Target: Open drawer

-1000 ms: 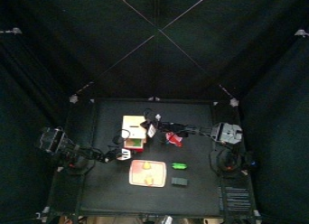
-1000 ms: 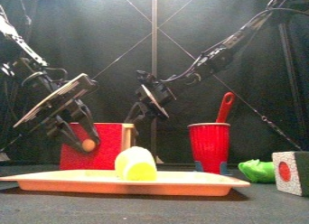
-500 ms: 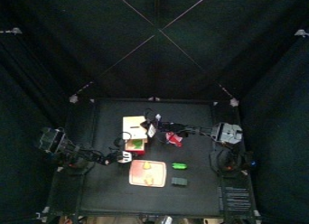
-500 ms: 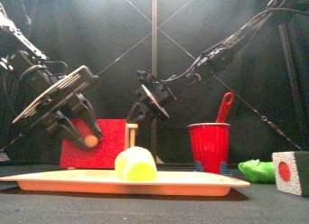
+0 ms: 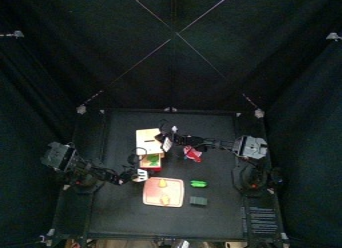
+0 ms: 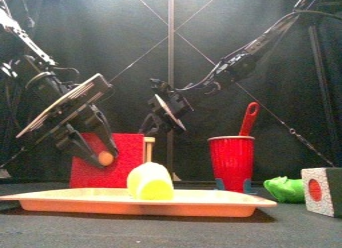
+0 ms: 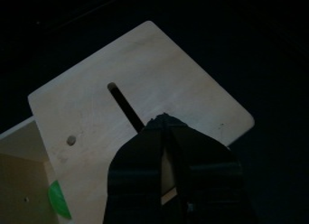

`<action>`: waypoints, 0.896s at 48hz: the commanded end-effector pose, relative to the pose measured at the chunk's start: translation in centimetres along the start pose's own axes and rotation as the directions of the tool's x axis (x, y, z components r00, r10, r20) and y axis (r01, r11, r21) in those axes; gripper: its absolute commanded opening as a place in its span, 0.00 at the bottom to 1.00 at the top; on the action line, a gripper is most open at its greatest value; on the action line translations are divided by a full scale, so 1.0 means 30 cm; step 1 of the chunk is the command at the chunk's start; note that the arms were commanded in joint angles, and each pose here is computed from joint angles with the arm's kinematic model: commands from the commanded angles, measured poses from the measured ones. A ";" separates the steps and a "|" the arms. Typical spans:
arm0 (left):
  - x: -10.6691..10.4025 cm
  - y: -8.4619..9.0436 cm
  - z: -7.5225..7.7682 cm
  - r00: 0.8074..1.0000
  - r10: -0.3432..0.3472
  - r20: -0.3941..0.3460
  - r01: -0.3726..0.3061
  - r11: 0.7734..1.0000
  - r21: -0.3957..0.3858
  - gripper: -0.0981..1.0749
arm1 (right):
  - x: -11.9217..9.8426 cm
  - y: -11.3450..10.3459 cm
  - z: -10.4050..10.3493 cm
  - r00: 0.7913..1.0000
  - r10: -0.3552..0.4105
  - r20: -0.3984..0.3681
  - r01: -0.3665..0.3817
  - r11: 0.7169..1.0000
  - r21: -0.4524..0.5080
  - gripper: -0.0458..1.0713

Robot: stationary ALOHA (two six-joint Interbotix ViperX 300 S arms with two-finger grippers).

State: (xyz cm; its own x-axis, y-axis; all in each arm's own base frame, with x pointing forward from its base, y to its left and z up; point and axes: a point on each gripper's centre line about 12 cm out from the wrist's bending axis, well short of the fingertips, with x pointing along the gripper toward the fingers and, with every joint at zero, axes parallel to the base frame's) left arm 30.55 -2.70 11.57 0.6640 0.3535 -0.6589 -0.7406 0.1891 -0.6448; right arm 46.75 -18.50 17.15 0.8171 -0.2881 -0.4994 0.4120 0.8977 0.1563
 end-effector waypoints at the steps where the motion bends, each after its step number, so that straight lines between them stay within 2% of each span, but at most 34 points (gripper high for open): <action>1: -0.020 -0.052 -0.023 0.999 -0.045 -0.023 0.045 0.999 -0.003 0.56 | -0.007 -0.001 0.013 1.000 -0.008 0.003 0.008 1.000 -0.002 0.41; 23: -0.030 -0.077 -0.049 0.997 -0.067 -0.046 0.068 0.998 0.006 0.60 | -0.007 0.003 0.019 1.000 -0.006 0.007 0.006 1.000 -0.001 0.41; 31: -0.035 -0.079 -0.060 0.996 -0.073 -0.060 0.074 0.997 0.015 0.72 | -0.007 0.003 0.019 1.000 -0.006 0.007 0.006 1.000 -0.001 0.41; 37: -0.043 -0.086 -0.070 0.992 -0.087 -0.096 0.091 0.995 0.033 0.85 | -0.007 0.003 0.019 1.000 -0.006 0.007 0.006 1.000 -0.001 0.41; 43: -0.062 -0.088 -0.069 0.985 -0.108 -0.132 0.115 0.992 0.043 0.93 | -0.007 0.003 0.019 1.000 -0.006 0.007 0.006 1.000 -0.001 0.41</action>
State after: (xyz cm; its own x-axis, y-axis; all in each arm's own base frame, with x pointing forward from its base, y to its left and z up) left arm 31.28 -5.74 12.50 0.7214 0.2230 -0.6556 -0.6922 0.2627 -0.6722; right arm 46.85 -18.50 17.20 0.8163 -0.2893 -0.4999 0.4129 0.8975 0.1547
